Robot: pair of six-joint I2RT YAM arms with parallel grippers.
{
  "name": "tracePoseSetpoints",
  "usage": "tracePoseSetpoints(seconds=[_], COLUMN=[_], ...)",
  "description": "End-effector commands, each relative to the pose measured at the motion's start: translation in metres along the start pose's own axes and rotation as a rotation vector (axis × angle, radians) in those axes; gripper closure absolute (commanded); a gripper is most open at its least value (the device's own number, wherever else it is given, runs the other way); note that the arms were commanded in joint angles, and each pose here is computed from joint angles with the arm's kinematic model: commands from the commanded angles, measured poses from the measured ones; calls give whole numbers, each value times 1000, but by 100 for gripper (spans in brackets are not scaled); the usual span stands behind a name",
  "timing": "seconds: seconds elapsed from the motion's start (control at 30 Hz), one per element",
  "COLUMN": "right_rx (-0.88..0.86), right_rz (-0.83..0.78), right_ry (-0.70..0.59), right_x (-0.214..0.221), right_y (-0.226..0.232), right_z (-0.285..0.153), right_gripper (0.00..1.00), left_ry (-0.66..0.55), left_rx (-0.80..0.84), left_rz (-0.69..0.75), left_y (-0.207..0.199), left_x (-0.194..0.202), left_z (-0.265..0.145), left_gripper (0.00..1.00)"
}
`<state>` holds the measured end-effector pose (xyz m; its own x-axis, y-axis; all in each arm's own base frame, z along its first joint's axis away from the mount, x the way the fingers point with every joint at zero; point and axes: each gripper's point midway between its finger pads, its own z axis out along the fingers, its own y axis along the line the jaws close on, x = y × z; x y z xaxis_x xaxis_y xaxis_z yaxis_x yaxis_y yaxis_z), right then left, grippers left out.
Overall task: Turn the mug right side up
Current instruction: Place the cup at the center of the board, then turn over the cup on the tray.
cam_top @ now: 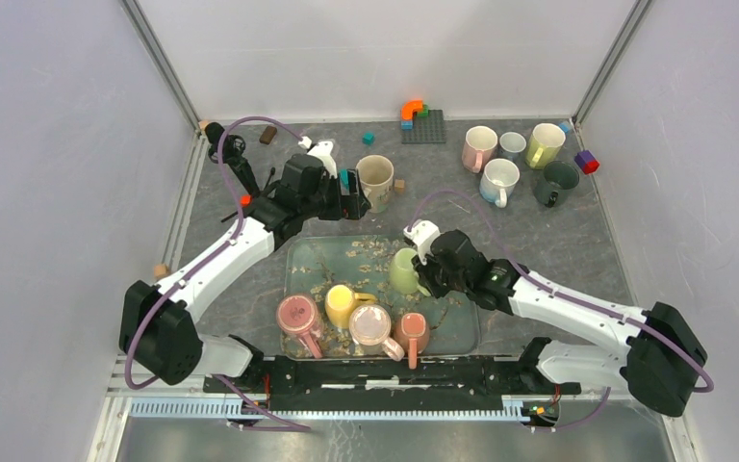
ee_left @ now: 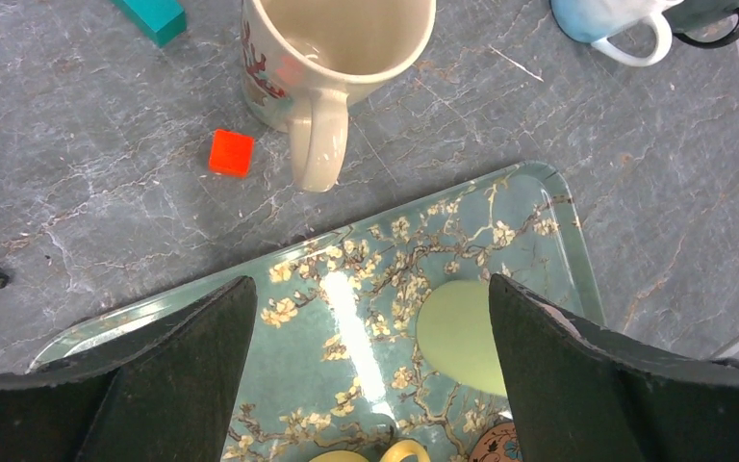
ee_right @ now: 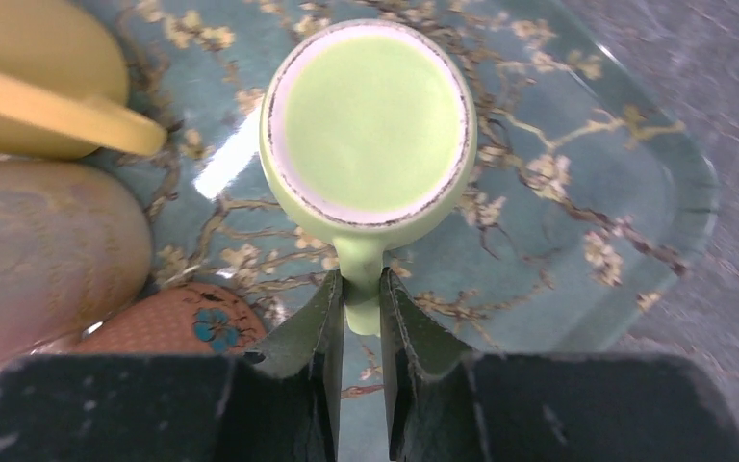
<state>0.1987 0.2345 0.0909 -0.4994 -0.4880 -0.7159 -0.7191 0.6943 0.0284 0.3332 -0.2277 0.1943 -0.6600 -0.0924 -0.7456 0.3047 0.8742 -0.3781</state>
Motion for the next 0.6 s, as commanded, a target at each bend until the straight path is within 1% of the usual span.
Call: tracePoseSetpoints(seconds=[0.0,0.1,0.2,0.27,0.33,0.4,0.5,0.57], right_rx=[173,195,185,170,154,144,148,151], right_rz=[83,111,130,133,134,131,129,130], right_ry=[-103,-134,-147,-131,-121,-107,-82,-76], right_x=[-21,-22,-24,-22,-21,-20,-20,-22], right_y=[-28,-31,-29,-26,-23,-21,-21,-21], right_z=[-10,-13,-11,-7,-5,-3,-2,-2], right_gripper=[80,81,78,76,72,62,57,56], left_ry=[-39,-39,-34,-28,-24,-21,-23,-23], left_rx=[48,53,61,69,81,86,92,99], left_rz=[-38,-41,-43,-46,-49,-53,-54,-56], left_y=[-11,-12,-13,-15,-17,-19,-20,-21], left_x=[-10,-10,-10,-10,-9,-9,-9,-9], left_z=[-9,-8,-7,-7,-7,-8,-11,-12], left_gripper=[4,4,4,4,4,3,3,3])
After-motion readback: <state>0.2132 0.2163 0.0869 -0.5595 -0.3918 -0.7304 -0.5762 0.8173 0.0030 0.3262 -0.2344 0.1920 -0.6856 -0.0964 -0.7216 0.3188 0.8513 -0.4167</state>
